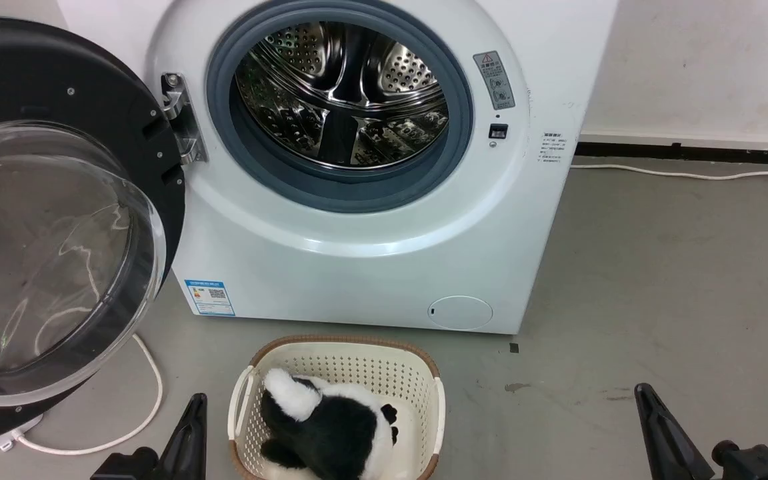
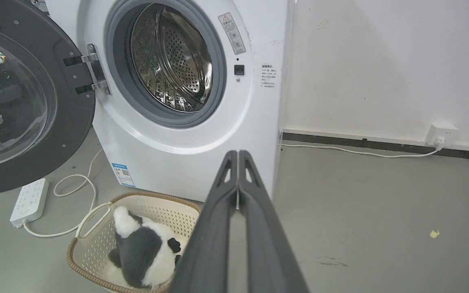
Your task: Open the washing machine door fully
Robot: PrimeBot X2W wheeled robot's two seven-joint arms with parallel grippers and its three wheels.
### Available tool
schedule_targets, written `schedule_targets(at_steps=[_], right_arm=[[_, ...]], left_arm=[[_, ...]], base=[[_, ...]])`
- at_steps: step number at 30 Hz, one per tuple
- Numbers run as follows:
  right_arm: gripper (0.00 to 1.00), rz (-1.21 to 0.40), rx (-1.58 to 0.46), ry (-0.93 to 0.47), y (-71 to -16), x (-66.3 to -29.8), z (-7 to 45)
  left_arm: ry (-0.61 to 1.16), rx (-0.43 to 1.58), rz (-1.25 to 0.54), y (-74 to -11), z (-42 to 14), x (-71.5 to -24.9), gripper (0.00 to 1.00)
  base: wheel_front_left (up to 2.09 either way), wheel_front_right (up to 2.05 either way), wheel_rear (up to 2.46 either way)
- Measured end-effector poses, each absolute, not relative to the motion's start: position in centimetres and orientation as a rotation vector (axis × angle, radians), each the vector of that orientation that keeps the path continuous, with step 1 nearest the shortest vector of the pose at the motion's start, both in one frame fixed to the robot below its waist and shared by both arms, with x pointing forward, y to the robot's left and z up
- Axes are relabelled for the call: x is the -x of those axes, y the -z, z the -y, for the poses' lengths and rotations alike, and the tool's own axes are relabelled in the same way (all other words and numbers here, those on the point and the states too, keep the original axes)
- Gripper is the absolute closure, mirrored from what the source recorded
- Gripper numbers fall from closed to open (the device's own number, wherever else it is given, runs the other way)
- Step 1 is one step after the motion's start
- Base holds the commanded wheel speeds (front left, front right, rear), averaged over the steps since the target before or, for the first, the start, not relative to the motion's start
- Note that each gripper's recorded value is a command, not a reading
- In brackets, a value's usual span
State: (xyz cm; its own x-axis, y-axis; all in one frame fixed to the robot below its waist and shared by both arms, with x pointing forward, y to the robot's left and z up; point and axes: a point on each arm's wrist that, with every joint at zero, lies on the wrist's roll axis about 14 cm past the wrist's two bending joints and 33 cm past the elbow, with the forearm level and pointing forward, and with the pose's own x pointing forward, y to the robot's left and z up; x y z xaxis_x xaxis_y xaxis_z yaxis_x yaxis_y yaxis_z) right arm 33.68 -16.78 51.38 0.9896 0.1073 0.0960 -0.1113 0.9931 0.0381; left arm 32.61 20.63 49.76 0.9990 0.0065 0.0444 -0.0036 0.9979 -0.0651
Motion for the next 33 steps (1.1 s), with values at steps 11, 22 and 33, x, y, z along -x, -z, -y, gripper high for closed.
schedule_targets(at_steps=[11,22,33], right_arm=[[1.0,0.075,-0.037,-0.112,-51.2,-33.8,16.7],[1.0,0.067,-0.031,-0.116,-51.3,-34.2,16.6],[1.0,0.044,-0.024,-0.118,-51.0,-34.3,16.5]], left_arm=[[-0.001,0.055,0.036,-49.9,-20.4,-32.9,1.0],[0.004,0.043,0.031,-50.2,-20.0,-33.5,1.0],[0.002,0.039,0.017,-50.1,-19.7,-33.8,1.0]], base=[[0.0,0.0,0.0],[0.0,0.0,0.0],[0.0,0.0,0.0]])
